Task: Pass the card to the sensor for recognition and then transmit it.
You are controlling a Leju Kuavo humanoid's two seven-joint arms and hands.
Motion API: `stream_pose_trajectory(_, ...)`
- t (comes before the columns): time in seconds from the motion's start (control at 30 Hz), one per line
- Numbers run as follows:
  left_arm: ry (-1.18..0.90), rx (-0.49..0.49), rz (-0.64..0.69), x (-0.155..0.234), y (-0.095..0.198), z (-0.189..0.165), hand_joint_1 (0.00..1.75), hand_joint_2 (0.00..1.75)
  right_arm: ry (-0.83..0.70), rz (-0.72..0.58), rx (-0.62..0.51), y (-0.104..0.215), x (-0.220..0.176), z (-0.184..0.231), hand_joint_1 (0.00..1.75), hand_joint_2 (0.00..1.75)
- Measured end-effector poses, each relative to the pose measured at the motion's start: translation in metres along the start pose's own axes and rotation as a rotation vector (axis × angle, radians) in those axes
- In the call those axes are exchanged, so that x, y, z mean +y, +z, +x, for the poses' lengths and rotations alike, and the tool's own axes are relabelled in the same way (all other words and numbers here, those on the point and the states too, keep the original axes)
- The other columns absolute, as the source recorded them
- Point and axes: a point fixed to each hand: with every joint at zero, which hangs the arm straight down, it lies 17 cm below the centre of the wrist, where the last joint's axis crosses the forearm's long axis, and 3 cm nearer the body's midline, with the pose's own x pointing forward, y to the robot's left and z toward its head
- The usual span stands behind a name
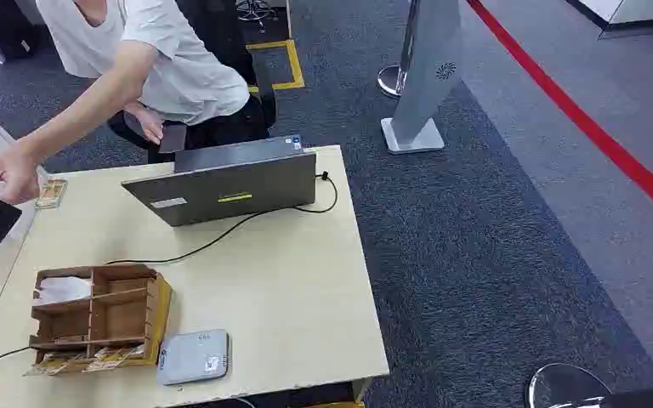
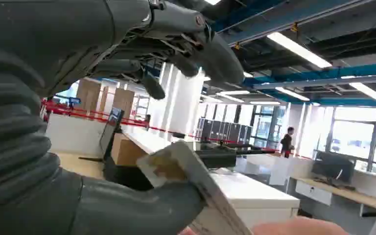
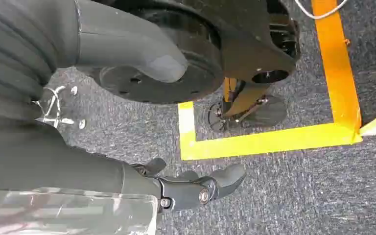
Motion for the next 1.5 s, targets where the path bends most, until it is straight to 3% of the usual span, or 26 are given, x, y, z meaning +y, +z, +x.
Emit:
stream_pose_trajectory(0.53, 0.027, -0.029, -0.002, -0.002, -0.003, 0.015, 1.75, 1.75, -0.003, 0.005, 0.008, 0.006, 0.003, -0.002, 0.00, 1.75)
stream_pose_trajectory(0.77, 0.058, -0.092, 0.040, 0.003, 0.006, 0.036, 1.75, 1.75, -0.002, -0.005, 0.017, 0.009, 0.000, -0.006, 0.00, 1.75)
stream_pose_trajectory(0.9, 0.105, -0.154, 0.070, 0.010, 0.023, 0.064, 1.75, 1.75, -0.004, -0.010, 0.021, 0.013, -0.003, -0.010, 0.00, 1.75)
stream_pose_trajectory(1.13, 0.184, -0.334, 0.077, 0.017, 0.073, 0.143, 1.75, 1.75, -0.016, 0.003, 0.023, 0.019, -0.002, -0.015, 0.00, 1.75)
stream_pose_trajectory(1.33, 0.220, -0.443, 0.019, 0.008, 0.117, 0.202, 1.75, 1.75, -0.002, 0.011, 0.016, 0.020, -0.001, -0.013, 0.00, 1.75)
stream_pose_trajectory(1.5, 0.257, -0.460, -0.077, -0.016, 0.151, 0.222, 1.75, 1.75, 0.035, 0.013, 0.021, 0.021, -0.003, -0.018, 0.00, 1.75)
